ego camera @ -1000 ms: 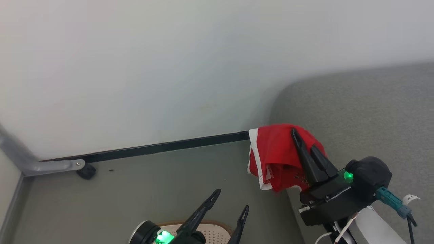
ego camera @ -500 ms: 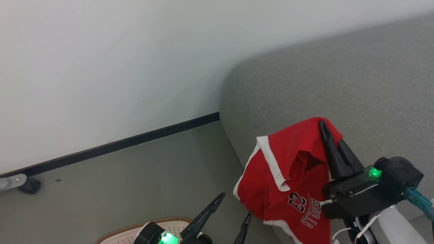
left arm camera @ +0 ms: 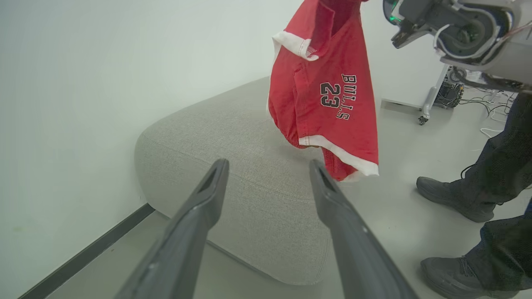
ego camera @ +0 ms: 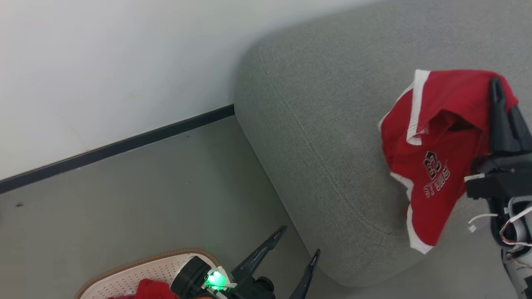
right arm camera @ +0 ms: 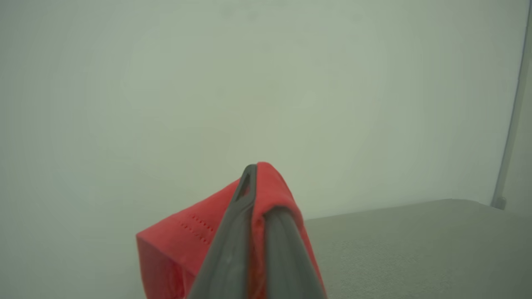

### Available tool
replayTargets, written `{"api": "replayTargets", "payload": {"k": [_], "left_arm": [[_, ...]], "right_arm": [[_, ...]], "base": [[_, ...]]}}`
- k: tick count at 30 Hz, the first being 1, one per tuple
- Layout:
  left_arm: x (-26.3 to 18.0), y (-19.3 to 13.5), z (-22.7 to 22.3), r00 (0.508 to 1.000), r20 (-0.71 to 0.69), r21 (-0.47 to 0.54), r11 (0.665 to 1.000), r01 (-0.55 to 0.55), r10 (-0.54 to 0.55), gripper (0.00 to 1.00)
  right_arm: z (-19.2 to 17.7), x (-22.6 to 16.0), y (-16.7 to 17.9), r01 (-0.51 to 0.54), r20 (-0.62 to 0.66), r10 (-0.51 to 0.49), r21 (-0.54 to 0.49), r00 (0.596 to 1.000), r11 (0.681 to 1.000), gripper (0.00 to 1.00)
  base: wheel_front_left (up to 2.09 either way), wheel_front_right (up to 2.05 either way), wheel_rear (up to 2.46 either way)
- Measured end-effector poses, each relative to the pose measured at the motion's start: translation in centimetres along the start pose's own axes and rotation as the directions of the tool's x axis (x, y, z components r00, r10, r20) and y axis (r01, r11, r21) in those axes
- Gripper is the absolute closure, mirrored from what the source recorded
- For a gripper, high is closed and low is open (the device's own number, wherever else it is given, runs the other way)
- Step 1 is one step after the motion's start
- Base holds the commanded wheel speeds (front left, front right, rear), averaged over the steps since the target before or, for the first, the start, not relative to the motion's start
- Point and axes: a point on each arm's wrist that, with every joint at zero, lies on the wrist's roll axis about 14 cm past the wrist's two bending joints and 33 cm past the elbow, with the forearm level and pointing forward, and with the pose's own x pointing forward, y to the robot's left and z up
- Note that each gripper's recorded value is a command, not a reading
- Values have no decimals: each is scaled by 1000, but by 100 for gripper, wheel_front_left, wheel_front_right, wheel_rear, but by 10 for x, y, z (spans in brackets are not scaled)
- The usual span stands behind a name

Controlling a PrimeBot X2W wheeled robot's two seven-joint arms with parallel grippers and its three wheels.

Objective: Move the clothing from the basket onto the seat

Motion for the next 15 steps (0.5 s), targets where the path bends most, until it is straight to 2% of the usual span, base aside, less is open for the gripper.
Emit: {"api": "replayTargets", "payload": {"k": [5,15], "left_arm": [[4,2,-6,1000,-11,-13,1000,17,-17,0],[11,16,-20,999,-35,-17,1000,26,-26,0]], "right_arm": [[2,17,-16,30,8,-30,-18,1000,999,100],[26,76,-38,55,92,-48,-75,995,996,100]], "base": [[0,0,0],[0,0,0]]}}
